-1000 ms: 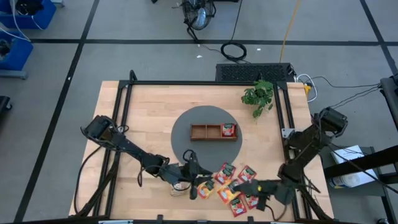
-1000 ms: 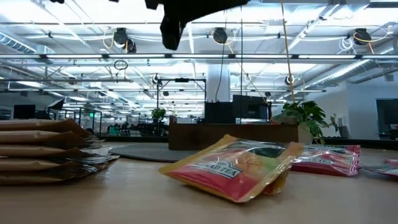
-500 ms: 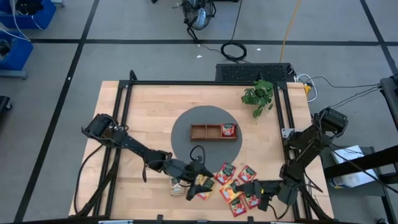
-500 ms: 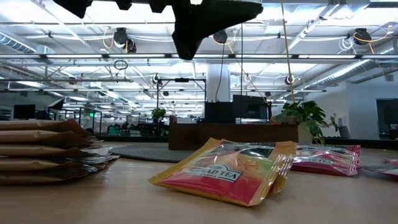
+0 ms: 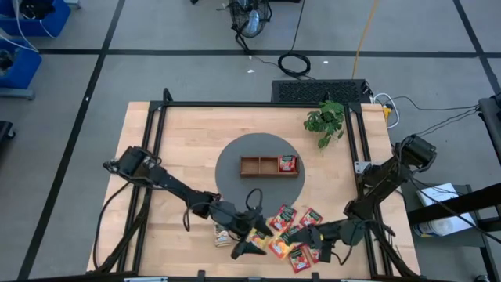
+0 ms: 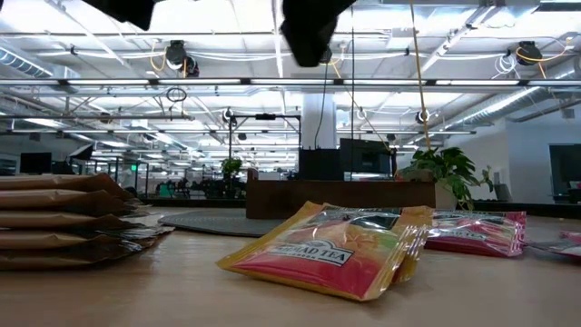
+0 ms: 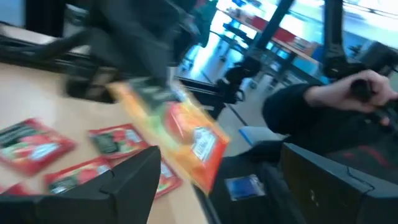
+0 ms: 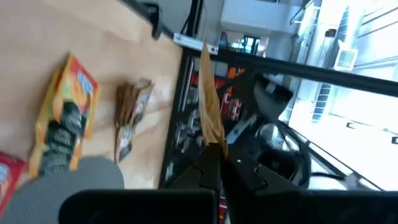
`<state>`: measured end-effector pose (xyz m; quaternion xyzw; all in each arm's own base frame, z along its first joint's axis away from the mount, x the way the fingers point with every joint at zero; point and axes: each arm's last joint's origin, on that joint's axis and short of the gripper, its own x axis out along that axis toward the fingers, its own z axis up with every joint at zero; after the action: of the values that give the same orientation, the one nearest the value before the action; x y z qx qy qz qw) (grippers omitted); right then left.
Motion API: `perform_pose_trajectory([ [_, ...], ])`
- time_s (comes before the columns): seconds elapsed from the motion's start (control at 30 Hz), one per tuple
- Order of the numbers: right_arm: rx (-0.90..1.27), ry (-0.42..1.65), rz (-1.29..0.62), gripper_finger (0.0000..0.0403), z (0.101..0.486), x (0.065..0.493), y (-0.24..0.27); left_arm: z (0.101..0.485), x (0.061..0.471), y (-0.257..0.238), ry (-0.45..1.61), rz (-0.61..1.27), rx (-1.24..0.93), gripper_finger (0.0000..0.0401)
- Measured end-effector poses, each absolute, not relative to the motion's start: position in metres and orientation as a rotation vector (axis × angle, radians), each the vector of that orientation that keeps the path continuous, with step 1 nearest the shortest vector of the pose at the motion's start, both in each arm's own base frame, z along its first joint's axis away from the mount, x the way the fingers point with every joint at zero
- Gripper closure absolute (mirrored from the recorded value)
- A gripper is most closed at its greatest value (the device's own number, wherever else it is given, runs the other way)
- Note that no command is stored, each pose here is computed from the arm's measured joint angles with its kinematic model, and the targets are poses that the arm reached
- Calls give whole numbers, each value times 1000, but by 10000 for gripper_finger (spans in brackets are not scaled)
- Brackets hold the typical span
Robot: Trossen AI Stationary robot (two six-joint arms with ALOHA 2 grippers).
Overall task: Pick & Place Tea
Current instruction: Put the yellow tea bag into the middle compartment of the wooden organizer
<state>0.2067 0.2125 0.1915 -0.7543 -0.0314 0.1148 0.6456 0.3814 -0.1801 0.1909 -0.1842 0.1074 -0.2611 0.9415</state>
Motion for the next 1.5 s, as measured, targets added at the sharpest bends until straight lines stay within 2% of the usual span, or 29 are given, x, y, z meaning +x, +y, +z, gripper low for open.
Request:
perform_pose_trajectory([
  [0.33, -1749, -77, 274, 403, 191, 207, 212, 203, 413, -183, 257, -553, -373, 74],
  [0.47, -1753, -68, 274, 403, 190, 207, 212, 203, 415, -181, 276, -539, -373, 100],
  [0.6, -1753, -60, 268, 403, 190, 209, 210, 202, 416, -180, 289, -524, -373, 163],
  [0.97, -1737, -37, 241, 403, 191, 216, 204, 199, 416, -178, 289, -472, -313, 384],
  [1.2, -1619, -64, 171, 401, 198, 211, 209, 199, 415, -180, 279, -460, -261, 389],
  [1.33, -1544, -85, 65, 383, 211, 202, 213, 197, 414, -182, 296, -451, -226, 390],
  [1.5, -1361, -139, 35, 357, 229, 187, 217, 196, 413, -183, 288, -401, -174, 391],
])
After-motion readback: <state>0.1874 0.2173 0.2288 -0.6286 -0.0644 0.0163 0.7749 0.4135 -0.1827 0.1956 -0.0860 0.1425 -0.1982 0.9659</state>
